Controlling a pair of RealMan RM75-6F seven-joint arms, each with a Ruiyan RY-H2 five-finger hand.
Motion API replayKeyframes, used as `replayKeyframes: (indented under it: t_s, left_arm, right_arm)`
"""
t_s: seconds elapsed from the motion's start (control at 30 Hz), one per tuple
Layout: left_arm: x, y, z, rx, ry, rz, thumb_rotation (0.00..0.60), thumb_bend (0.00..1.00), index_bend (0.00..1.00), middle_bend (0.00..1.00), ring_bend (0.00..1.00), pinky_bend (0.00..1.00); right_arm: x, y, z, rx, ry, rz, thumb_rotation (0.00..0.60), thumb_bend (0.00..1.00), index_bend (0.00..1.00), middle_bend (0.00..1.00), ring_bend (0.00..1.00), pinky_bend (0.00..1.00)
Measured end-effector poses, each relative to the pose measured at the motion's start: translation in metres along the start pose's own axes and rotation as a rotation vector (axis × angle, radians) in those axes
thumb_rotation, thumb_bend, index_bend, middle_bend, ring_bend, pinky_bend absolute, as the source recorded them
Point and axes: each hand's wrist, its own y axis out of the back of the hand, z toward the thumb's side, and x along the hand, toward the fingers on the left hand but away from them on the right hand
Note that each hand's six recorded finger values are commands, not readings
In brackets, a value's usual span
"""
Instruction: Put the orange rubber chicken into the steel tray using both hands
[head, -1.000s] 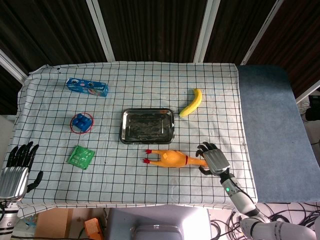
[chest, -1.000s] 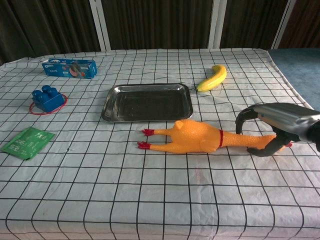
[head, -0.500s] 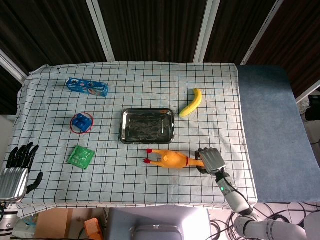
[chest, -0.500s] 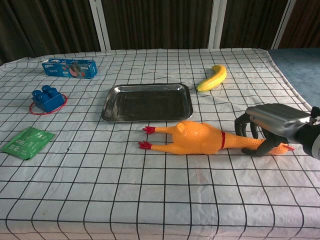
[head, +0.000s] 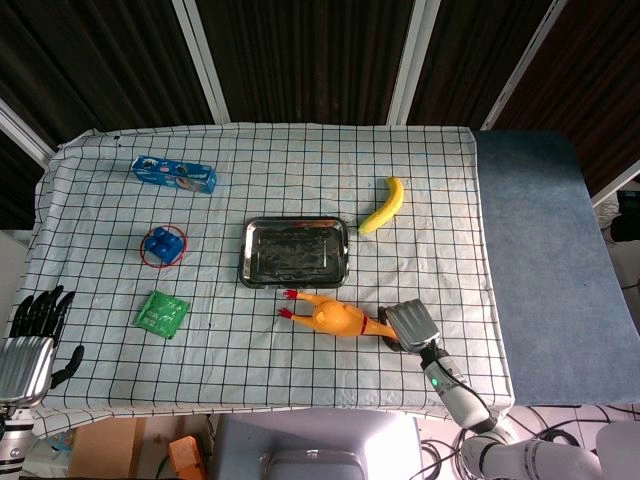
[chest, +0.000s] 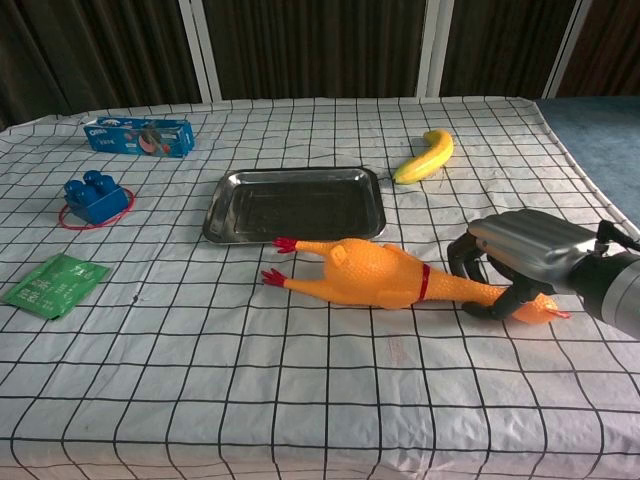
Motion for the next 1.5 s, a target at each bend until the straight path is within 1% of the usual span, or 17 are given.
replayKeyframes:
  t_s: [0.13,0.23,0.3,0.4,0.53,0.67,0.77,0.9,1.1,1.17,1.33,1.5]
  left_arm:
    - [-0.001,0.002,0.001,-0.004,-0.011,0.01,0.6,0.35,0.0,0.0,0.0,0.0]
    - [-0.002,0.002,0.003,-0.006,-0.027,0.014,0.6,0.36,0.0,0.0,0.0,0.0]
    - [-0.001,0.003,0.006,-0.015,-0.047,0.018,0.6,0.36,0.0,0.0,0.0,0.0]
    - [0.002,0.003,0.012,-0.047,-0.094,0.025,0.6,0.36,0.0,0.0,0.0,0.0]
    - [0.007,0.004,0.031,-0.112,-0.204,0.034,0.6,0.34,0.0,0.0,0.0,0.0]
    - [0.015,0.007,0.06,-0.208,-0.356,0.027,0.6,0.31,0.0,0.0,0.0,0.0]
    - [0.023,0.007,0.079,-0.256,-0.439,0.013,0.6,0.3,0.0,0.0,0.0,0.0]
    - [0.033,0.0,0.094,-0.287,-0.471,-0.038,0.6,0.29,0.0,0.0,0.0,0.0]
    - [0.049,-0.007,0.116,-0.363,-0.49,-0.152,0.6,0.28,0.0,0.0,0.0,0.0]
    - [0.053,-0.007,0.124,-0.376,-0.498,-0.169,0.6,0.28,0.0,0.0,0.0,0.0]
    - [0.06,-0.008,0.136,-0.409,-0.511,-0.174,0.6,0.28,0.0,0.0,0.0,0.0]
    - [0.07,-0.014,0.145,-0.463,-0.509,-0.2,0.6,0.28,0.0,0.0,0.0,0.02]
  right_arm:
    - [0.004,0.01,0.006,-0.019,0.052,-0.048,0.6,0.59,0.9,0.73,0.84,0.91]
    - [0.009,0.022,0.009,-0.03,0.101,-0.095,0.6,0.6,0.9,0.73,0.84,0.91]
    - [0.013,0.033,0.01,-0.038,0.131,-0.127,0.6,0.6,0.9,0.73,0.84,0.91]
    - [0.019,0.047,0.013,-0.045,0.163,-0.152,0.6,0.6,0.9,0.73,0.84,0.91]
    - [0.02,0.062,0.021,-0.045,0.194,-0.176,0.6,0.6,0.91,0.73,0.84,0.91]
    - [0.017,0.079,0.038,-0.059,0.226,-0.197,0.6,0.6,0.91,0.73,0.84,0.91]
    - [0.013,0.091,0.054,-0.061,0.254,-0.206,0.6,0.6,0.91,0.73,0.84,0.91]
    - [0.005,0.107,0.072,-0.046,0.271,-0.216,0.6,0.6,0.91,0.73,0.84,0.91]
    - [-0.005,0.129,0.098,-0.04,0.276,-0.228,0.6,0.6,0.91,0.73,0.84,0.91]
    - [-0.008,0.133,0.107,-0.038,0.277,-0.231,0.6,0.6,0.91,0.73,0.84,0.91]
    - [-0.015,0.137,0.12,-0.066,0.272,-0.219,0.6,0.6,0.91,0.73,0.85,0.91]
    - [-0.02,0.14,0.135,-0.097,0.281,-0.221,0.6,0.6,0.91,0.73,0.85,0.91]
